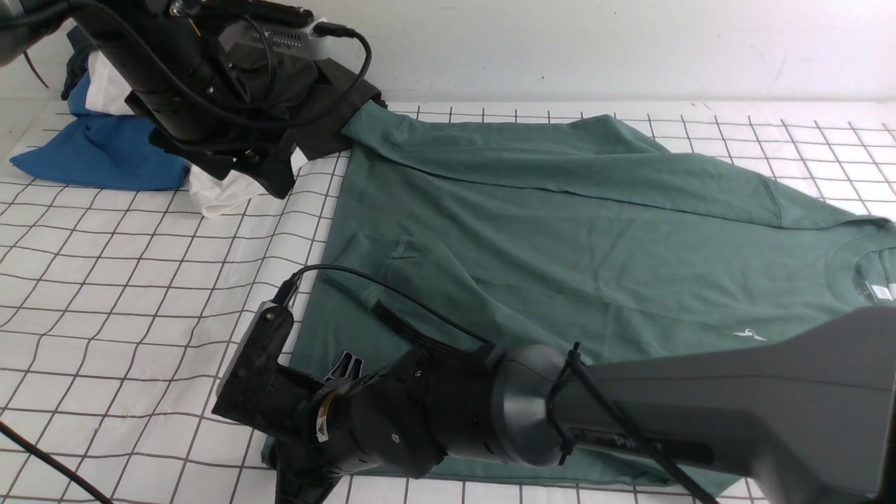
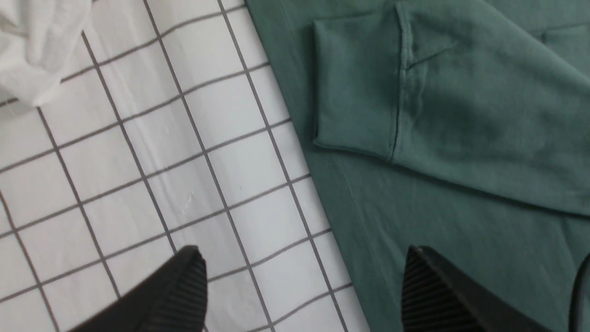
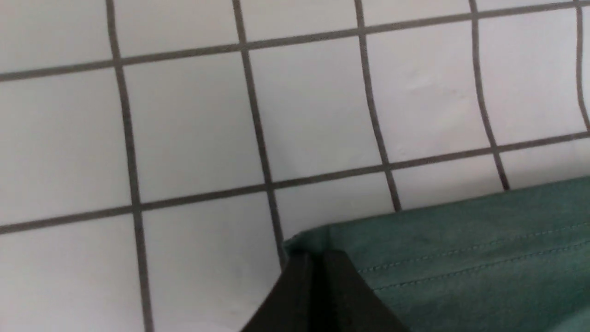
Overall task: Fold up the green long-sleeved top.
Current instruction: Use the left arm to clamp the cuff farthest from it
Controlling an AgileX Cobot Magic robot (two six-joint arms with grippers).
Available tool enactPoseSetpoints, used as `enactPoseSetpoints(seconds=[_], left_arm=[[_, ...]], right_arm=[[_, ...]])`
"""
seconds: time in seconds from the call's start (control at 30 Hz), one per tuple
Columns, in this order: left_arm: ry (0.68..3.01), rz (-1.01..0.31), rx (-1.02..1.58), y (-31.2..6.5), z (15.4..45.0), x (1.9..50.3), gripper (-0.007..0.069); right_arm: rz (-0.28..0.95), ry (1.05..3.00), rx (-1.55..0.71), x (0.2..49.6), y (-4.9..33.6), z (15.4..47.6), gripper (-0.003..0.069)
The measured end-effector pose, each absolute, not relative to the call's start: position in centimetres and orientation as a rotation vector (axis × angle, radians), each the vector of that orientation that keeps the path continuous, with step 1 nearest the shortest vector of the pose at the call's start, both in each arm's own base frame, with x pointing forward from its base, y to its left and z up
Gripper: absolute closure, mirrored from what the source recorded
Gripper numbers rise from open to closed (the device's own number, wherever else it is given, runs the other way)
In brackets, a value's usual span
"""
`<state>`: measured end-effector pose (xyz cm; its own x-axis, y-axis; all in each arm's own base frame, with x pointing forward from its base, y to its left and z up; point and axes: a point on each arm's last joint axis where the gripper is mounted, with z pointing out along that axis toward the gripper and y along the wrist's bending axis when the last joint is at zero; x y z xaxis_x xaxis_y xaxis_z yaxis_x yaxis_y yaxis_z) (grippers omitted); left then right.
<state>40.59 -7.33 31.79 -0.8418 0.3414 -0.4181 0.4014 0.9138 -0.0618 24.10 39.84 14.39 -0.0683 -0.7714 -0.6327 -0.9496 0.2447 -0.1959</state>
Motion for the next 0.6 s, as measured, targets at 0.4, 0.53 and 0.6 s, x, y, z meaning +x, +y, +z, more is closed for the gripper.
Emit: enactPoseSetpoints(seconds=[0.4,0.53,0.6], left_arm=[[2.485,-0.285,0.327,-8.0,31.5,43.2,0.0108],[2.52,-0.312,0.274,-8.3,28.6,44.9,0.0108],[2.525,-0.315,0.27,-8.4,27.9,45.5,0.0108]], right_arm=[[0.425,1.992,-1.736,20.7,39.5,16.1,0.0664],[0.447,1.97,-1.737,20.0,40.0,16.2,0.0657],[0.45,1.973,-1.731,20.0,40.0,16.2,0.0643]])
